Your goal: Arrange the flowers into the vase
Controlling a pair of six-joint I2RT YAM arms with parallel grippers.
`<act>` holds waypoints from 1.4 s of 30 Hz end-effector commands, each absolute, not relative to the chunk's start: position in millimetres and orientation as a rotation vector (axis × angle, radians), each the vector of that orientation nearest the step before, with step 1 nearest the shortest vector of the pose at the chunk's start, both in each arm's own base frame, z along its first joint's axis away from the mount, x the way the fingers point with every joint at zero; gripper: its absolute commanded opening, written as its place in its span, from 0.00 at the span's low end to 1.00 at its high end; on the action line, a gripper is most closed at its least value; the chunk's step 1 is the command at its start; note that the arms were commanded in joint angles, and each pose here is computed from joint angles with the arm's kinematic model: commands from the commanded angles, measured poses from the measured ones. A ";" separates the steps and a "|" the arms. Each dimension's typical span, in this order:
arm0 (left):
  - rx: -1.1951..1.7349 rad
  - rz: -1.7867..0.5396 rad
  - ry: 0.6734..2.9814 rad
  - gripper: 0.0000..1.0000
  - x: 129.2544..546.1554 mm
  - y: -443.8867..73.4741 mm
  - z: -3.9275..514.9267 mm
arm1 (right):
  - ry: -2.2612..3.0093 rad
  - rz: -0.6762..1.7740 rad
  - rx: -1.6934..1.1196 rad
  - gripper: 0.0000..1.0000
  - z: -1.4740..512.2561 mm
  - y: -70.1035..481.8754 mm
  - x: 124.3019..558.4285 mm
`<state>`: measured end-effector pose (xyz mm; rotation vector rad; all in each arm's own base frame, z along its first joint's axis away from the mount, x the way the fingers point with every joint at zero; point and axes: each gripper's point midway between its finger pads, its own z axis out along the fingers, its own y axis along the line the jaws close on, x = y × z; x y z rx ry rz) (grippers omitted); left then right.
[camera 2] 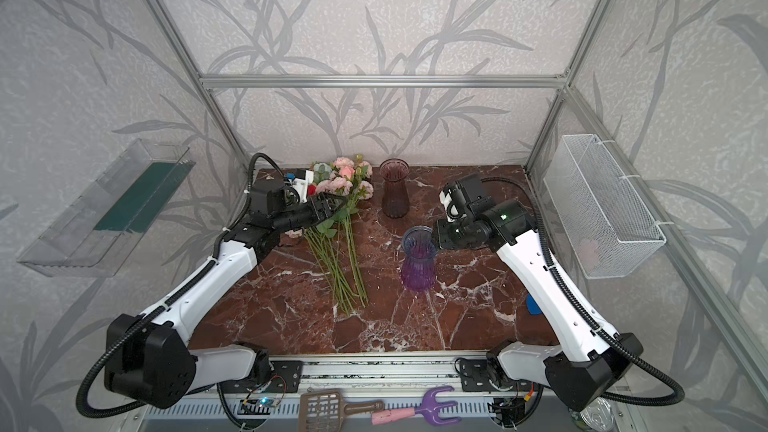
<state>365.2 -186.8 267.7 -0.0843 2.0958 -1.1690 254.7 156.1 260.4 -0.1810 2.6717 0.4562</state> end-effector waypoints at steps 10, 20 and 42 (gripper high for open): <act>-0.056 -1.183 2.062 0.73 365.8 -189.2 274.9 | 2.732 0.463 -0.148 0.26 220.5 167.8 269.0; -0.032 -1.127 2.076 0.73 366.1 -185.3 274.1 | 2.680 0.517 -0.094 0.07 219.1 181.3 298.0; -0.156 -0.823 2.327 0.65 391.3 -159.6 194.7 | 2.673 0.599 -0.125 0.23 226.8 220.4 351.7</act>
